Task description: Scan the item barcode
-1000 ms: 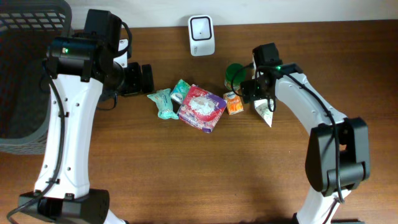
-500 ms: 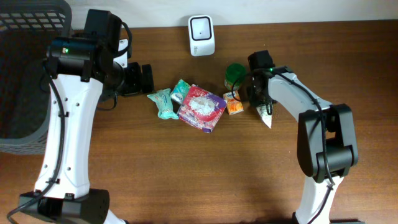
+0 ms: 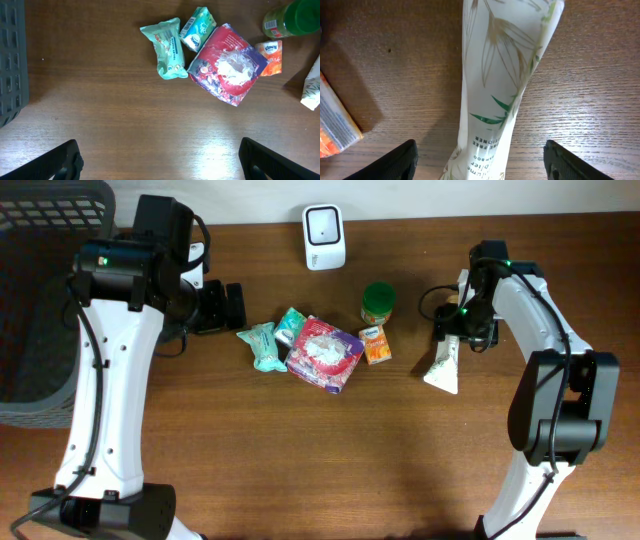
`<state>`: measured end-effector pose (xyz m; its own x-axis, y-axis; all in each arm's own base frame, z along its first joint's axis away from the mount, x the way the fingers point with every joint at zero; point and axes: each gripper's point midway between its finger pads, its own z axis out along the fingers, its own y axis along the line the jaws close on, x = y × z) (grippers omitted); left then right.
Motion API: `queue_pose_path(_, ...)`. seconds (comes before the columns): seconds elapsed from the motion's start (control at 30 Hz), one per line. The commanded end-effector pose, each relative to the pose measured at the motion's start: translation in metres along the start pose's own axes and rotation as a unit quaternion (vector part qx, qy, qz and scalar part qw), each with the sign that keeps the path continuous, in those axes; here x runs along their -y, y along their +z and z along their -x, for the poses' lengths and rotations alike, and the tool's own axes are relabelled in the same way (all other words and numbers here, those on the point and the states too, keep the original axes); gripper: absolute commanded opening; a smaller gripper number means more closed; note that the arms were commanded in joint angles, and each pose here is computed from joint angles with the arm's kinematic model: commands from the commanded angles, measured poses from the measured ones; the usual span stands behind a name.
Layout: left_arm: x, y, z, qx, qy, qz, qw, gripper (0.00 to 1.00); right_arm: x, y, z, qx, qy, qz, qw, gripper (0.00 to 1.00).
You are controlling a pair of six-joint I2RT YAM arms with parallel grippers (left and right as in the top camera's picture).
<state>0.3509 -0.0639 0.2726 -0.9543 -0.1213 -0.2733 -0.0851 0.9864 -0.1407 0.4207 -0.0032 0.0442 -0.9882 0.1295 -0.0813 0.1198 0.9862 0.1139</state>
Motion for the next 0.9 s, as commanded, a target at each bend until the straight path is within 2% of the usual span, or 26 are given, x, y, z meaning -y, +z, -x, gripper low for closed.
queue_pose_path(0.0, -0.003, -0.001, 0.002, 0.003, 0.005, 0.002, 1.000, 0.99, -0.006, -0.008, 0.008, 0.018, 0.003, 0.008, 1.000, 0.74)
queue_pose_path(0.13, -0.003, -0.001, 0.001, 0.003, 0.005, 0.002, 1.000, 0.99, -0.006, -0.008, 0.010, 0.021, 0.035, 0.009, 0.999, 0.70)
queue_pose_path(0.23, -0.003, -0.001, 0.001, 0.003, 0.005, 0.002, 1.000, 0.99, 0.019, -0.009, 0.010, 0.027, 0.081, -0.060, 0.995, 0.70)
queue_pose_path(0.33, -0.003, -0.001, 0.001, 0.003, 0.005, 0.002, 1.000, 0.99, 0.004, -0.007, 0.008, 0.021, 0.052, -0.039, 0.998, 0.69)
queue_pose_path(0.4, -0.003, -0.001, 0.001, 0.003, 0.005, 0.002, 1.000, 0.99, -0.003, -0.007, 0.007, 0.025, 0.025, -0.072, 0.997, 0.68)
queue_pose_path(0.47, -0.002, -0.001, 0.001, 0.003, 0.005, 0.002, 1.000, 0.99, -0.019, -0.006, 0.005, 0.030, 0.009, -0.094, 0.995, 0.47)
queue_pose_path(0.63, -0.003, -0.001, 0.001, 0.003, 0.005, 0.002, 1.000, 0.99, -0.013, -0.008, 0.001, 0.041, 0.030, -0.160, 0.986, 0.41)
queue_pose_path(0.77, -0.003, -0.001, 0.001, 0.003, 0.005, 0.002, 1.000, 0.99, 0.021, 0.001, -0.010, 0.040, 0.029, -0.242, 0.969, 0.38)
queue_pose_path(0.87, -0.003, -0.001, 0.001, 0.003, 0.005, 0.002, 1.000, 0.99, 0.042, 0.005, -0.012, 0.037, 0.051, -0.248, 0.967, 0.35)
